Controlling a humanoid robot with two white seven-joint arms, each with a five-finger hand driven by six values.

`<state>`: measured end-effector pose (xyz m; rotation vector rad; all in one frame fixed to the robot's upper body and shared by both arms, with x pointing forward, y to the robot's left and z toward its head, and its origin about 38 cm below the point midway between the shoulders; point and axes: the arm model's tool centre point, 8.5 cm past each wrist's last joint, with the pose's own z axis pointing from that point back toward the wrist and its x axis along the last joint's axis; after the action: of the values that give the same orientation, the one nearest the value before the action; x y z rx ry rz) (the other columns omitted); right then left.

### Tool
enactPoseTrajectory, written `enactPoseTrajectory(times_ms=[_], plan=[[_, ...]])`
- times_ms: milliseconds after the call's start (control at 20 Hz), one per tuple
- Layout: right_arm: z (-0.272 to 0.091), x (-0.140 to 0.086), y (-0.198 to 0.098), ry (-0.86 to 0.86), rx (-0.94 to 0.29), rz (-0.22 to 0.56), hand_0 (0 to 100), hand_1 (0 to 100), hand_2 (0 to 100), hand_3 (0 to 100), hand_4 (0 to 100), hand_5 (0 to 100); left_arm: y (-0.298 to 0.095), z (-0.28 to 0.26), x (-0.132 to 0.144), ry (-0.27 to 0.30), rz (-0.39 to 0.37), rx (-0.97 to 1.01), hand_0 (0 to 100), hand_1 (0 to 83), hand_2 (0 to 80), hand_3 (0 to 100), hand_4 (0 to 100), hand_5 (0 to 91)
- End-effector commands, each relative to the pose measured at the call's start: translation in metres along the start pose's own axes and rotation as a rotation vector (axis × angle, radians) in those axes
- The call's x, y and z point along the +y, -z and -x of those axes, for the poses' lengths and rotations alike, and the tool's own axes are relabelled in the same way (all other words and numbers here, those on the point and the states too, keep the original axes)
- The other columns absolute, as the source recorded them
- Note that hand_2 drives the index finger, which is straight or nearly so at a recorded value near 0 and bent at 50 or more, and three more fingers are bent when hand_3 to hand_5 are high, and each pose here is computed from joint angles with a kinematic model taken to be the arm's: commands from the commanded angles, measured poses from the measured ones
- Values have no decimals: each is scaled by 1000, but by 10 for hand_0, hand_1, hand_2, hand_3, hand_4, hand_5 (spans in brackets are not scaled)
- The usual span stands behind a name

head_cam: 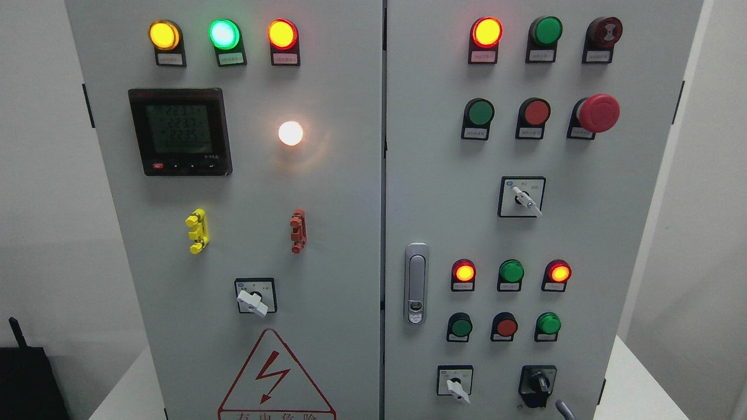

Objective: Trip black knob to open circuit
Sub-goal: 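Raise the right hand up to the black rotary knob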

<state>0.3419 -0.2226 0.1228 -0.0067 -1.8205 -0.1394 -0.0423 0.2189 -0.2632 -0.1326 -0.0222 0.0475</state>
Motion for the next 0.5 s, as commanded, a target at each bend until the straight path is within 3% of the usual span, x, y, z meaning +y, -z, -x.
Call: enactPoseTrajectory(times_ms=[0,451], plan=[[1,6,0,4,4,-16,0,0,0,1000,1000,1000,0,0,0,23,2,4,120,389,0,0,0,0],[3,6,0,4,9,-17,0,0,0,1000,1000,1000,0,0,0,23,2,3,120,389,0,0,0,0]])
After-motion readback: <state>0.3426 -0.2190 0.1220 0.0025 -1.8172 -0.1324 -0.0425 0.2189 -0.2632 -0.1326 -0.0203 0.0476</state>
